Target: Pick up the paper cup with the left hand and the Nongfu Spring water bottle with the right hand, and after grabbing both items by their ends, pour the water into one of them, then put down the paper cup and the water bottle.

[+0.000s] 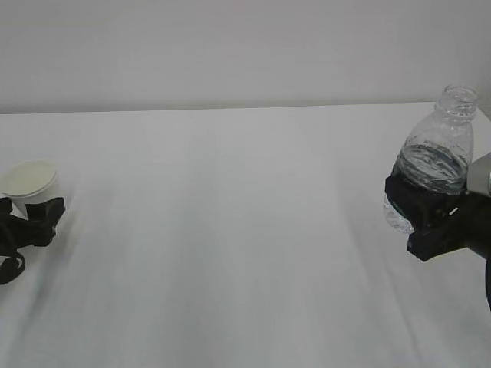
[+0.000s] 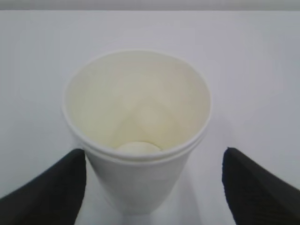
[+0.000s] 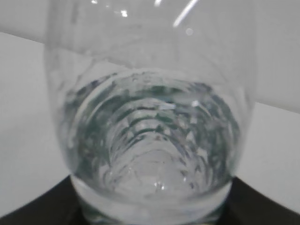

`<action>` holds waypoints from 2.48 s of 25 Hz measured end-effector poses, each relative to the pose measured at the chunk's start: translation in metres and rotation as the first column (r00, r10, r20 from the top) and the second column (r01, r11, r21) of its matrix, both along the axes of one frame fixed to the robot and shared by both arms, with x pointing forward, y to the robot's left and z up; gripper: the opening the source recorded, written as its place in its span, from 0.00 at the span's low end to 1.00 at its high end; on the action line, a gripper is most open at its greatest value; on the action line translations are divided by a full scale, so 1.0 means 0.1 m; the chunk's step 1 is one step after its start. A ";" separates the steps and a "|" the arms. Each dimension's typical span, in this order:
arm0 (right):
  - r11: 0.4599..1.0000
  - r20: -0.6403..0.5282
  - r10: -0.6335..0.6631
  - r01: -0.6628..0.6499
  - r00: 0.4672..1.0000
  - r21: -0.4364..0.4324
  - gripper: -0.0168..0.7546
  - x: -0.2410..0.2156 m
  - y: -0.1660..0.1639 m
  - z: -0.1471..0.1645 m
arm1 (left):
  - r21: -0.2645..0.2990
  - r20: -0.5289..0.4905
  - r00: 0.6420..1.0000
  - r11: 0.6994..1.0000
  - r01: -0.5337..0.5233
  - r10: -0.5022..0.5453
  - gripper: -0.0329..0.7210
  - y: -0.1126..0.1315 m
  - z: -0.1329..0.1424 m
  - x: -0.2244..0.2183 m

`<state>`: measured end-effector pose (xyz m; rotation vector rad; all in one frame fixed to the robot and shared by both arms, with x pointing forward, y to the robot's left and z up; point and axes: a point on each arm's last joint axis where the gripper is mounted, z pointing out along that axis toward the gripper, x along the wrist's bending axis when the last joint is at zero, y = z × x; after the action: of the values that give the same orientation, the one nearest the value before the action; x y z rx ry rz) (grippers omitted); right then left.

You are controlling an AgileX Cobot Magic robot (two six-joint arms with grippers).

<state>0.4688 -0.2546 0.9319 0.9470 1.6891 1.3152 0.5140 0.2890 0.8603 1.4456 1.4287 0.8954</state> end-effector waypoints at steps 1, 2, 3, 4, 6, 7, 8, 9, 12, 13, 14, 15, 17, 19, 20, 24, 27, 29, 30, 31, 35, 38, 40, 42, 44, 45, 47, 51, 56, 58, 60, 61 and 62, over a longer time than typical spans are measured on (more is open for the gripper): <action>1.000 0.000 0.000 0.000 1.000 0.000 0.53 0.00 0.00 0.00 | 0.000 0.007 1.000 1.000 0.000 0.000 0.92 0.00 0.01 0.02; 1.000 0.000 0.000 0.000 1.000 0.000 0.53 0.00 0.00 0.00 | 0.000 0.007 1.000 1.000 0.000 0.000 0.92 0.00 0.01 0.02; 1.000 0.000 0.000 0.000 1.000 0.000 0.53 0.00 0.00 0.00 | 0.000 0.009 1.000 1.000 0.000 0.000 0.92 0.00 0.01 0.02; 1.000 0.000 0.000 0.000 1.000 0.000 0.53 0.00 0.00 0.00 | 0.002 0.009 1.000 1.000 0.001 -0.001 0.92 0.00 0.01 0.02; 1.000 0.000 0.000 0.000 1.000 0.000 0.53 0.00 0.00 0.00 | 0.002 0.010 1.000 1.000 0.001 -0.001 0.92 0.00 0.01 0.03; 1.000 0.000 0.000 0.000 1.000 0.000 0.53 0.00 0.00 0.00 | 0.002 0.010 1.000 1.000 0.001 -0.001 0.92 0.00 0.01 0.03; 1.000 0.000 0.000 0.000 1.000 0.000 0.53 0.00 0.00 0.00 | 0.002 0.009 1.000 1.000 -0.001 0.001 0.92 0.00 0.00 0.04; 1.000 0.000 0.000 0.000 1.000 0.000 0.53 0.00 0.00 0.00 | 0.001 0.004 1.000 1.000 -0.007 0.007 0.92 0.01 -0.02 0.04; 1.000 0.000 0.000 0.000 1.000 0.000 0.53 0.00 0.00 0.00 | 0.001 -0.022 1.000 1.000 -0.010 0.010 0.92 0.01 -0.12 0.07; 1.000 0.000 0.000 0.000 1.000 0.000 0.53 0.00 0.00 0.00 | 0.002 -0.028 1.000 1.000 -0.010 0.010 0.92 0.01 -0.15 0.08; 1.000 0.000 0.000 0.000 1.000 0.000 0.53 0.00 0.00 0.00 | 0.002 -0.032 0.999 1.000 -0.010 0.010 0.92 0.01 -0.17 0.09; 1.000 0.000 0.000 0.000 1.000 0.000 0.53 0.00 0.00 0.00 | 0.002 -0.028 1.000 1.000 -0.008 0.008 0.92 0.01 -0.17 0.11; 1.000 0.000 0.000 0.000 1.000 0.000 0.53 0.00 0.00 0.00 | 0.001 -0.017 1.000 1.000 -0.006 0.006 0.91 0.00 -0.16 0.15; 1.000 0.000 0.000 0.000 1.000 0.000 0.53 0.00 0.00 0.00 | 0.001 -0.010 1.000 1.000 -0.004 0.004 0.91 0.00 -0.16 0.17; 1.000 0.000 0.000 0.000 1.000 0.000 0.53 0.00 0.00 0.00 | 0.001 -0.002 1.000 1.000 -0.004 0.004 0.91 0.00 -0.15 0.19; 1.000 0.000 0.000 0.000 1.000 0.000 0.53 0.00 0.00 0.00 | 0.001 0.019 1.000 1.000 -0.004 0.004 0.90 0.00 -0.13 0.26; 1.000 0.000 0.000 0.000 1.000 0.000 0.53 0.00 0.00 0.00 | 0.001 0.013 1.000 1.000 -0.004 0.004 0.89 0.00 -0.15 0.25; 1.000 0.000 0.000 0.000 1.000 0.000 0.53 0.00 0.00 0.00 | 0.001 0.013 1.000 1.000 -0.004 0.004 0.88 0.00 -0.15 0.25; 1.000 0.000 0.000 0.000 1.000 0.000 0.53 0.00 0.00 0.00 | 0.003 0.013 1.000 1.000 -0.003 0.003 0.87 0.00 -0.15 0.25; 1.000 0.000 0.000 0.000 1.000 0.000 0.53 0.00 0.00 0.00 | 0.003 0.013 1.000 1.000 -0.003 0.003 0.86 0.00 -0.15 0.25; 1.000 0.000 0.000 0.000 1.000 0.000 0.53 0.00 0.00 0.00 | 0.003 0.013 1.000 1.000 -0.003 0.003 0.81 0.00 -0.15 0.25; 1.000 0.000 0.000 0.000 1.000 0.000 0.53 0.00 0.00 0.00 | 0.003 0.013 1.000 1.000 0.003 -0.003 0.77 -0.01 -0.15 0.25; 1.000 0.000 0.000 0.000 1.000 0.000 0.53 0.00 0.00 0.00 | 0.003 0.013 1.000 1.000 0.005 -0.005 0.73 -0.01 -0.15 0.25; 1.000 0.000 0.000 0.000 1.000 0.000 0.53 0.00 0.00 0.00 | 0.004 0.013 1.000 1.000 0.008 -0.008 0.70 -0.01 -0.15 0.25; 1.000 0.000 0.000 0.000 1.000 0.000 0.53 0.00 0.00 0.00 | 0.004 0.015 1.000 1.000 0.012 -0.012 0.67 -0.01 -0.14 0.25; 1.000 0.000 0.000 0.000 1.000 0.000 0.53 0.00 0.00 0.00 | 0.004 0.015 1.000 1.000 0.012 -0.012 0.66 -0.01 -0.14 0.25; 1.000 0.000 0.000 0.000 1.000 0.000 0.53 0.00 0.00 0.00 | 0.004 0.015 1.000 1.000 0.012 -0.012 0.65 -0.01 -0.14 0.25; 1.000 0.000 0.000 0.000 1.000 0.000 0.53 0.00 0.00 0.00 | 0.005 0.015 0.999 0.999 0.031 -0.032 0.64 -0.03 -0.14 0.25; 1.000 0.000 -0.002 0.002 1.000 0.001 0.53 0.00 0.00 0.00 | 0.011 0.015 0.995 0.995 0.103 -0.103 0.64 -0.09 -0.14 0.24; 1.000 0.000 -0.003 0.003 1.000 0.001 0.53 0.00 0.00 0.00 | 0.014 0.014 0.989 0.989 0.146 -0.146 0.64 -0.12 -0.15 0.24; 1.000 0.000 -0.003 0.003 1.000 0.001 0.53 0.00 0.00 0.00 | 0.018 0.014 0.982 0.982 0.187 -0.187 0.64 -0.16 -0.15 0.23; 1.000 0.000 -0.003 0.003 1.000 0.001 0.53 0.00 0.00 0.00 | 0.020 0.016 0.978 0.978 0.208 -0.208 0.64 -0.17 -0.14 0.22; 1.000 0.000 -0.003 0.003 1.000 0.001 0.53 0.00 0.00 0.00 | 0.022 0.020 0.973 0.973 0.229 -0.229 0.64 -0.19 -0.13 0.22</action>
<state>0.4689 -0.2548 0.9319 0.9500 1.6864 1.3141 0.5359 0.2698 0.8475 1.5739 1.2098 0.7787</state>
